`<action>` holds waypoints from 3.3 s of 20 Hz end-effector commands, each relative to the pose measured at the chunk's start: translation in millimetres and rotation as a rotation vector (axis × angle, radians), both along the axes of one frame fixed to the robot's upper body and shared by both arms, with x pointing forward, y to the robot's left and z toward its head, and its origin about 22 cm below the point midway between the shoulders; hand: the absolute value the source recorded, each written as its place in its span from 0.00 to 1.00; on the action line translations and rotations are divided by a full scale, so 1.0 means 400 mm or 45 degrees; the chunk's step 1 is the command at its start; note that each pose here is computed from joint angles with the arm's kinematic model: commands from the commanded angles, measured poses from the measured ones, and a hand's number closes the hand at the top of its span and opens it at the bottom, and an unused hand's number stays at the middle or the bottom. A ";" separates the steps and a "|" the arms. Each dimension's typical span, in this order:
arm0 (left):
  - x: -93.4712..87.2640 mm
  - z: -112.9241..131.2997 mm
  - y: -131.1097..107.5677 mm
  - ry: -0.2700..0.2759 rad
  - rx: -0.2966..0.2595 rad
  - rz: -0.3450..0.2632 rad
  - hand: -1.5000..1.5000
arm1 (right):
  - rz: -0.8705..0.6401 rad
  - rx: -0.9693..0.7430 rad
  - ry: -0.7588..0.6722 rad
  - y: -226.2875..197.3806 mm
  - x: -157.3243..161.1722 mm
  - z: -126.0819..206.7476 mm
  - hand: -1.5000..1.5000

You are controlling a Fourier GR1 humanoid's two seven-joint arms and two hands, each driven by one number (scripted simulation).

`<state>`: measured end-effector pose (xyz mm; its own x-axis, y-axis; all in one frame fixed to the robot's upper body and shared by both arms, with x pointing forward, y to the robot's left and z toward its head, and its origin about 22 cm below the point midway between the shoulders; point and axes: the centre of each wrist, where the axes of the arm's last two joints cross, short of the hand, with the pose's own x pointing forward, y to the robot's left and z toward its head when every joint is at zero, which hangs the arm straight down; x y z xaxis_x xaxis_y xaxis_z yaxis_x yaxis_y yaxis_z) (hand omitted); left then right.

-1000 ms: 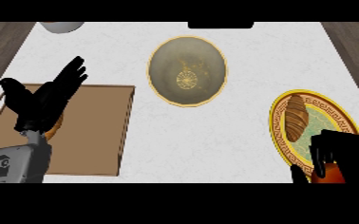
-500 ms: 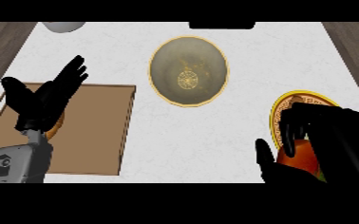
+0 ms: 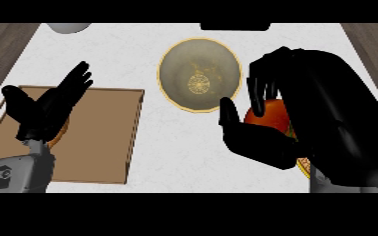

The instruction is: Pick the tomato from the plate and place it in the bowl

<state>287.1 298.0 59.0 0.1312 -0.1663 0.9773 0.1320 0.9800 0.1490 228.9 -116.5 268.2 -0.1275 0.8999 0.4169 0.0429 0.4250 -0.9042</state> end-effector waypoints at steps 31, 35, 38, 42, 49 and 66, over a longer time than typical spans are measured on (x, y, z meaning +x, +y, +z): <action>0.043 0.013 -0.068 -0.038 -0.013 -0.090 0.50 | -0.253 0.488 0.354 0.099 0.561 -0.265 1.00; 0.049 0.029 -0.088 -0.028 -0.002 -0.132 0.50 | -0.279 0.697 0.309 0.059 0.563 -0.350 0.00; 0.056 0.017 -0.078 -0.032 0.015 -0.122 0.50 | -0.249 0.736 0.196 0.067 0.564 -0.362 0.00; 0.044 0.020 -0.065 -0.059 0.002 -0.090 0.50 | -0.224 0.736 0.077 0.077 0.572 -0.347 0.00; 0.062 0.018 -0.078 -0.053 -0.013 -0.075 0.50 | -0.377 0.725 -0.128 0.024 0.589 -0.347 0.00; 0.002 0.000 0.002 0.026 0.000 0.071 0.50 | -0.054 0.755 -0.300 -0.199 0.510 -0.304 0.00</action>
<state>288.0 304.6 58.6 0.1565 -0.1608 0.9745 0.0921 0.9847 0.1477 450.1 -188.0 140.3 -0.1727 0.5466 0.8194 0.2676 0.8266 -0.4950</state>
